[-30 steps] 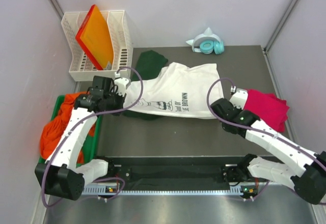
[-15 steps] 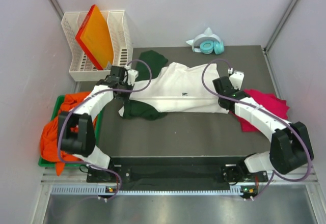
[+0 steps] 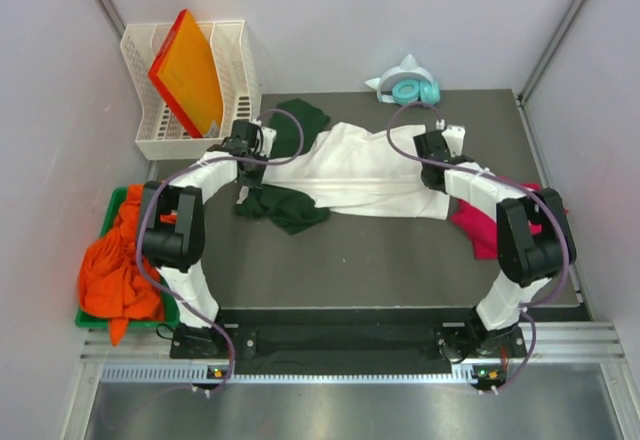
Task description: Fold and stack the t-shirts
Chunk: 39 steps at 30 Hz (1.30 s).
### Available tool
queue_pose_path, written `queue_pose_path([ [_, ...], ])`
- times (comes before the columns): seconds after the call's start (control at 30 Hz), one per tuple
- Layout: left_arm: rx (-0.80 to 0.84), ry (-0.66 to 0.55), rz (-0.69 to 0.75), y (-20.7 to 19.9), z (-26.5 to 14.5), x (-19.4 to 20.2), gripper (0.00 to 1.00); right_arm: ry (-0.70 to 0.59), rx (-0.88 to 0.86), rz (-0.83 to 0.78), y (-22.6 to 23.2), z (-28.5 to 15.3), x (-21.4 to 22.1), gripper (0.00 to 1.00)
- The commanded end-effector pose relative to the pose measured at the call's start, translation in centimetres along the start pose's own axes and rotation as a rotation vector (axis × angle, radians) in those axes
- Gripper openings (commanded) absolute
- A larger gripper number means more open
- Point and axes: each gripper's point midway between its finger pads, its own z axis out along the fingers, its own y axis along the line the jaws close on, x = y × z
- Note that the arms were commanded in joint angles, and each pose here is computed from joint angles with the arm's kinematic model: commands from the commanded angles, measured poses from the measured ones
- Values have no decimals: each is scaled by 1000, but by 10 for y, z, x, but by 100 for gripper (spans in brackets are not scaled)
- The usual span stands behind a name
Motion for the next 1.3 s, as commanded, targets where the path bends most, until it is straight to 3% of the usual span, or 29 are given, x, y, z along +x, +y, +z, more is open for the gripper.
queue_pose_path([
  [0.0, -90, -123, -37, 22, -5, -44, 19, -145, -22, 77, 5, -9, -66, 25],
  [0.03, -91, -138, -38, 23, -8, -49, 24, -170, -33, 94, 5, -15, -76, 32],
  [0.07, -92, -160, -40, 24, -12, -55, 42, -184, -37, 99, 4, -19, -82, 39],
  [0.1, -91, -174, -41, 24, -15, -58, 51, -203, -43, 110, 3, -24, -91, 53],
  [0.17, -91, -212, -37, 25, -27, -68, 73, -224, -44, 111, 0, -34, -100, 66],
  [0.23, -86, -241, -42, 24, -38, -76, 78, -241, -55, 108, -4, -44, -106, 73],
  [0.4, -39, -259, -61, 16, -59, -77, 77, -202, -119, 89, 0, -51, -76, 71],
  [0.63, 17, -216, -86, 2, -61, -55, 74, -77, -139, 93, 14, -22, -18, 68],
  [0.93, 2, -187, -88, 3, -69, -40, 71, -42, -162, 136, 38, 14, -31, 66],
  [1.27, 4, -174, -97, 1, -69, -30, 70, -2, -135, 212, 23, 48, -35, 60],
])
